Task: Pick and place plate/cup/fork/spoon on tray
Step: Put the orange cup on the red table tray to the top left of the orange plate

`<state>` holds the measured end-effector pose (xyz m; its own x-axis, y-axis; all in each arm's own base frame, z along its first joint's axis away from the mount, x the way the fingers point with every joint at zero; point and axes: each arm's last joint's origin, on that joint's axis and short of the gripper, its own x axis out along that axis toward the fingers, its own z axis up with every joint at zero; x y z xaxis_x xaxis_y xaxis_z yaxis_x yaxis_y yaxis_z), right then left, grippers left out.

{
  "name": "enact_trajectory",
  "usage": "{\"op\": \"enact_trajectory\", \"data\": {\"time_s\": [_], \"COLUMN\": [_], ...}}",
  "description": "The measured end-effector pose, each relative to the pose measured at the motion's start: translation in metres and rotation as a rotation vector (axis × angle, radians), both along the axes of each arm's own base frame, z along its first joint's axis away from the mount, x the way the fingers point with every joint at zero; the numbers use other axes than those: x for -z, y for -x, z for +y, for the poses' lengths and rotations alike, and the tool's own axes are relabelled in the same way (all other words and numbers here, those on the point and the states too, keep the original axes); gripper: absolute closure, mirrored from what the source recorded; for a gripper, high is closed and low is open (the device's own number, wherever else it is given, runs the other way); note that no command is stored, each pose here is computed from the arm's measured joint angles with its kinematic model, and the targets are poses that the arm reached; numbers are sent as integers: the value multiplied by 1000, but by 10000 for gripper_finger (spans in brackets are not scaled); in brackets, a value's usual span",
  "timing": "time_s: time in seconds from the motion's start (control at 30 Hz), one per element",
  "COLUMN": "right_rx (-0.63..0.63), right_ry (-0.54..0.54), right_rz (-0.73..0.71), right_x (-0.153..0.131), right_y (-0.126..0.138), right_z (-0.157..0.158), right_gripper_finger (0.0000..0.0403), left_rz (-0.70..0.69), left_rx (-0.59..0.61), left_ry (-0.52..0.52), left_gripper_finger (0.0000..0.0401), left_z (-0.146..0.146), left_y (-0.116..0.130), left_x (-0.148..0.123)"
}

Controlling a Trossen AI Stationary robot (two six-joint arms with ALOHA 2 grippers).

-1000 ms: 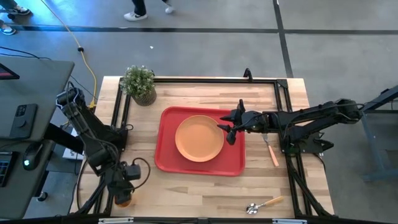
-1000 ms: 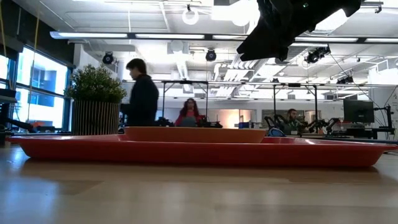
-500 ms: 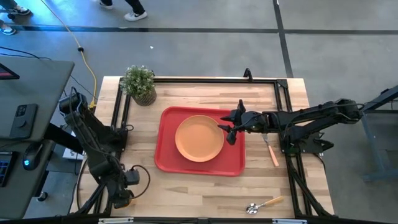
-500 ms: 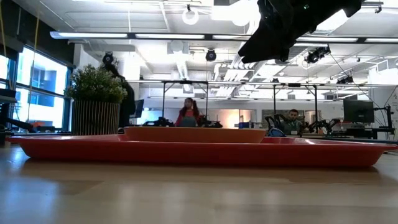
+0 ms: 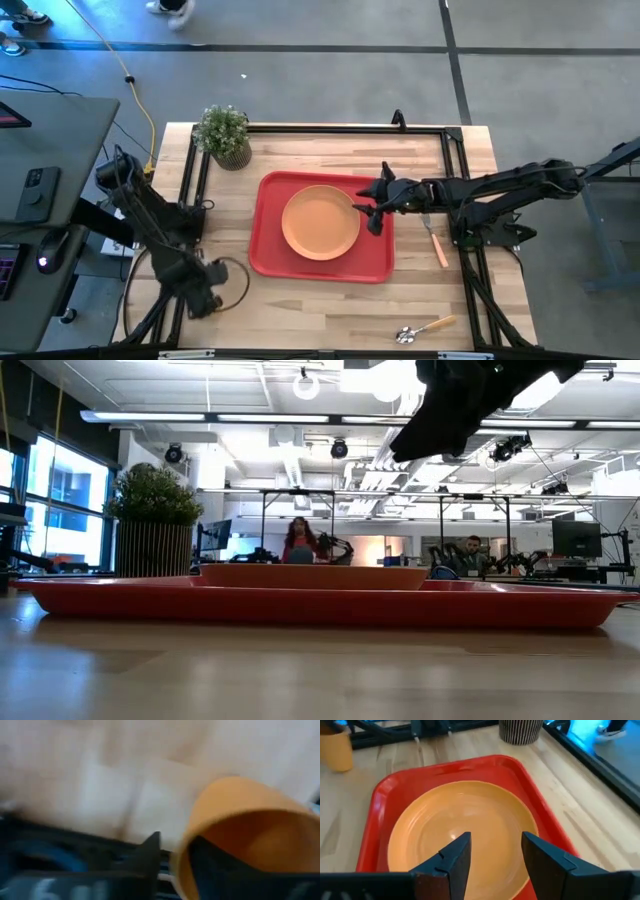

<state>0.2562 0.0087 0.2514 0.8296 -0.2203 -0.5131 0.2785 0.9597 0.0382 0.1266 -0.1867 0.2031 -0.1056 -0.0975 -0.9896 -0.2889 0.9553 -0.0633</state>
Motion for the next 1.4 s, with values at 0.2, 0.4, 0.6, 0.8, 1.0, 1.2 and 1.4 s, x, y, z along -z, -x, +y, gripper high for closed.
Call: {"op": "enact_trajectory", "data": {"time_s": [0.2,0.4,0.6,0.8,1.0,1.2,1.4], "right_rx": [52,110,239,370,481,525,519], "right_ry": [46,107,183,109,-44,-108,-148], "right_rz": [115,243,286,330,413,379,435], "right_x": [-17,-28,-30,-9,4,7,10], "right_y": [6,17,35,59,89,100,105], "right_z": [-7,-11,-15,-17,-12,-7,-5], "right_gripper_finger": [235,235,235,235,235,235,235], "left_rz": [-29,-175,-277,-351,-228,-155,-128], "left_rx": [12,26,-92,-288,-352,-329,-307], "left_ry": [-78,-214,-367,-316,-260,-144,-97], "left_gripper_finger": [387,396,398,399,399,393,385], "left_z": [43,103,184,264,309,321,322], "left_y": [-20,-40,-72,-102,-107,-121,-126], "left_x": [-28,-84,-98,-82,-55,-28,-17]}}
